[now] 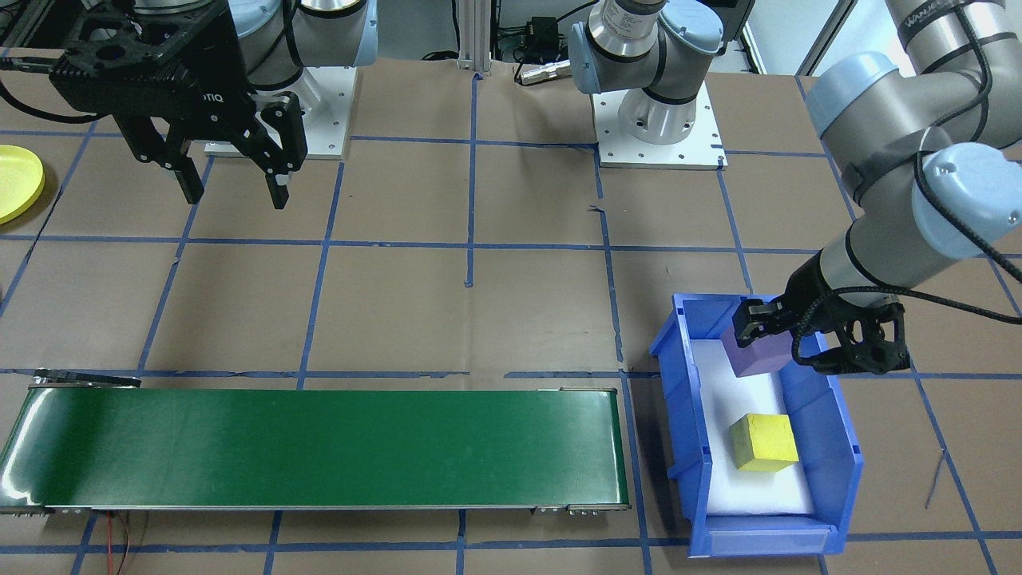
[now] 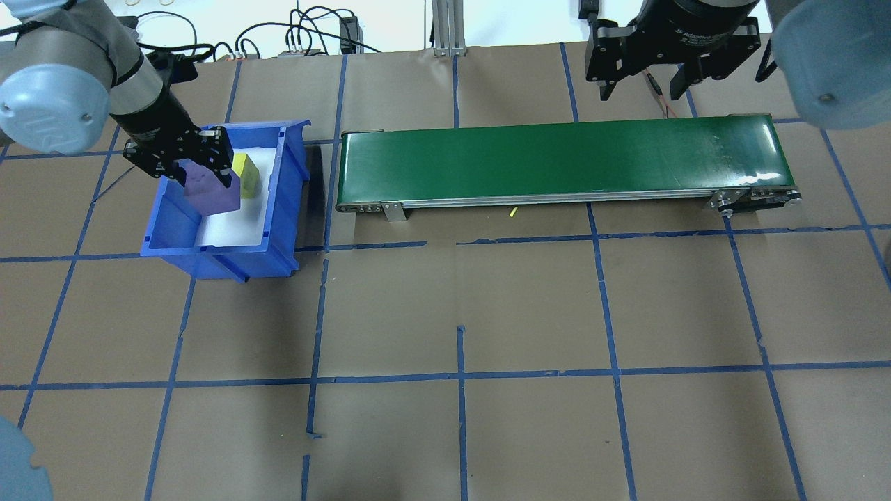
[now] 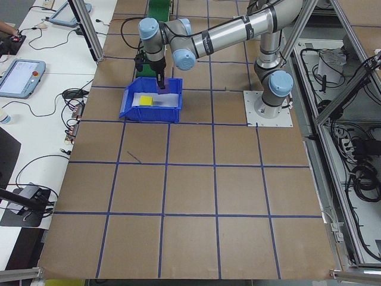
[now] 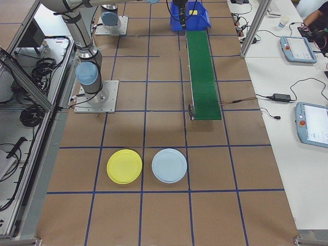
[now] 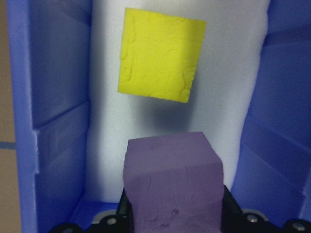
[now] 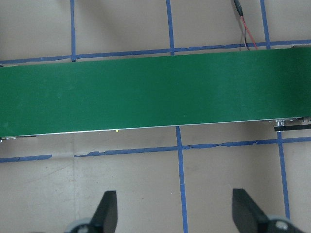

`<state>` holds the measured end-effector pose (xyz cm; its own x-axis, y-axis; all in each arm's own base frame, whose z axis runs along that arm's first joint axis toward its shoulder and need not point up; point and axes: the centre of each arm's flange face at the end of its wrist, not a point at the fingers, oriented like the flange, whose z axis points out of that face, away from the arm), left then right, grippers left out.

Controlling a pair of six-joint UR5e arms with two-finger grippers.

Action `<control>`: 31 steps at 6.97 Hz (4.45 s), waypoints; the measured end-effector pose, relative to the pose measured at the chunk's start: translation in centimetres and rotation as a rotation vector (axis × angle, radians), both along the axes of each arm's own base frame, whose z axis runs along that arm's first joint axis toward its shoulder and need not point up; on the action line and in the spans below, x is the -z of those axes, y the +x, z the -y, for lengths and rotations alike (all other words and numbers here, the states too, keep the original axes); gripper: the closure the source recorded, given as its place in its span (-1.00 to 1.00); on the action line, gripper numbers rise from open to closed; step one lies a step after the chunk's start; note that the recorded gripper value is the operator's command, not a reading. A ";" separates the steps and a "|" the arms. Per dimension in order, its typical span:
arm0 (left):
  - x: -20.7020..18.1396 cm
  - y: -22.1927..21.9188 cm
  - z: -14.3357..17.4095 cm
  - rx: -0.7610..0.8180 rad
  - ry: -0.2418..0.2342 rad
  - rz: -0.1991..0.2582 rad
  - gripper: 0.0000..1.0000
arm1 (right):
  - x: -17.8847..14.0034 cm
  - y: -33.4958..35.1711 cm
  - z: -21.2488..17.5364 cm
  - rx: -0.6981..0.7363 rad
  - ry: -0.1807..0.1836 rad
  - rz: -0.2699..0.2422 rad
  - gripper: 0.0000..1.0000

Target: Move block left to right into plate

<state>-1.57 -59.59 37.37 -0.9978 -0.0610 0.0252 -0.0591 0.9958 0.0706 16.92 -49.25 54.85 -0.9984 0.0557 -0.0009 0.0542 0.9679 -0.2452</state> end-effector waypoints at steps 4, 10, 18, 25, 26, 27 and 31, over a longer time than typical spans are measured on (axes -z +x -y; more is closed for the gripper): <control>-3.5 -10.0 1.0 0.143 -0.054 0.006 0.92 | 1.4 -0.3 -0.9 0.009 0.120 -0.007 -0.36; 6.8 -18.8 6.2 0.253 -0.161 0.004 0.68 | 2.7 -0.8 -1.8 0.025 0.240 0.019 0.14; 0.3 -17.7 3.3 0.216 -0.207 -0.004 -1.00 | 4.9 -4.3 1.1 0.064 0.153 0.130 -1.00; 6.6 1.2 6.4 0.179 -0.049 0.075 -1.00 | 9.5 -20.1 8.3 -0.063 0.079 0.462 -1.00; 7.9 1.8 6.9 0.174 -0.035 0.073 -1.00 | 10.9 -21.8 10.1 -0.083 0.069 0.519 -1.00; 9.1 2.3 7.4 0.168 -0.032 0.073 -1.00 | 12.5 -23.2 11.5 -0.099 0.058 0.572 -1.00; 12.4 2.8 8.7 0.162 -0.051 0.083 -0.96 | 16.3 -33.3 12.1 -0.065 0.023 0.670 -1.00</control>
<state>1.19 -68.30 24.96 -0.9932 0.1003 -0.0591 0.0992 0.9948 0.0210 -16.39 -61.33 38.50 -0.7841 0.0031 -0.6207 0.1291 0.9789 -0.1582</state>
